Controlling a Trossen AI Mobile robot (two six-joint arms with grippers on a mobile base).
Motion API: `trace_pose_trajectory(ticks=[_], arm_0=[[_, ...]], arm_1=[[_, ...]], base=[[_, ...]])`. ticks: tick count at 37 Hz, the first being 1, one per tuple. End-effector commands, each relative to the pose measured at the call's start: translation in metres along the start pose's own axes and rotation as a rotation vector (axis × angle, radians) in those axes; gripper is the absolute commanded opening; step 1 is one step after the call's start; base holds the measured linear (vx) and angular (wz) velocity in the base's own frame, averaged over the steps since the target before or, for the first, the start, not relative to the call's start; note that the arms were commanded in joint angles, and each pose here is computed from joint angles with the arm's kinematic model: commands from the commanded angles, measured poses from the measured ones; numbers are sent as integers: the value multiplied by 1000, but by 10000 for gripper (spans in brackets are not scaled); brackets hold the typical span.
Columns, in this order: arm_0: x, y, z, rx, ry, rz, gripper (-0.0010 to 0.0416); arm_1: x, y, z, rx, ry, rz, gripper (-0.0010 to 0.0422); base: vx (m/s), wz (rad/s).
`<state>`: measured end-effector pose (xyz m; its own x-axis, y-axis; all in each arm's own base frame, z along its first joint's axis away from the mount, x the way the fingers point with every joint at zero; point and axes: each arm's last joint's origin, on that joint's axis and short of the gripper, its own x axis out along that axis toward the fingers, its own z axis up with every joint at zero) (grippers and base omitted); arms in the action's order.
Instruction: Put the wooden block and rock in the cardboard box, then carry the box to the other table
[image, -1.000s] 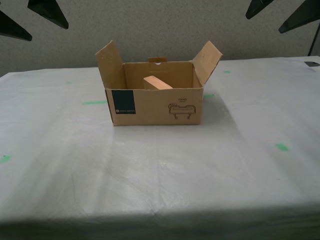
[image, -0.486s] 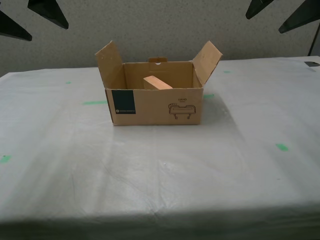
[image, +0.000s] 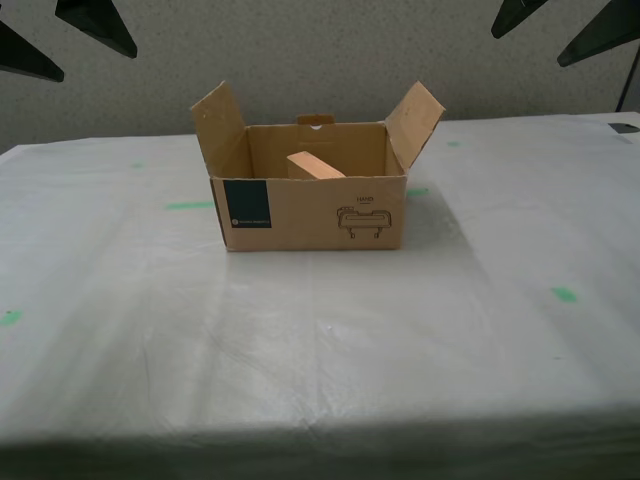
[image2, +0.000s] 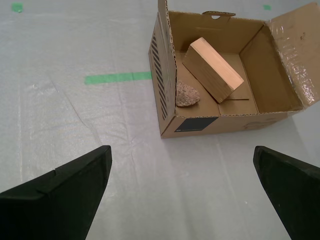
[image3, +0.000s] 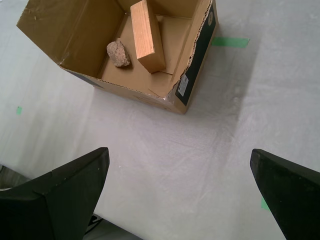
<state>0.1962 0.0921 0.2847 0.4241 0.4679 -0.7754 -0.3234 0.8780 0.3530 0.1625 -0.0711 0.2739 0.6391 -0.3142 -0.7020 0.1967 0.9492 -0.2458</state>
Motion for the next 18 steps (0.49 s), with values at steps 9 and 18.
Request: trace_pose_trajectory(ticks=[9, 18], arm_0=[[0, 0, 0, 2, -2, -2, 394], [0, 0, 0, 2, -2, -2, 394]], arm_1=[[0, 0, 0, -4, -2, 1, 387], [0, 0, 0, -4, -2, 1, 387]], base=[[0, 0], [0, 0]])
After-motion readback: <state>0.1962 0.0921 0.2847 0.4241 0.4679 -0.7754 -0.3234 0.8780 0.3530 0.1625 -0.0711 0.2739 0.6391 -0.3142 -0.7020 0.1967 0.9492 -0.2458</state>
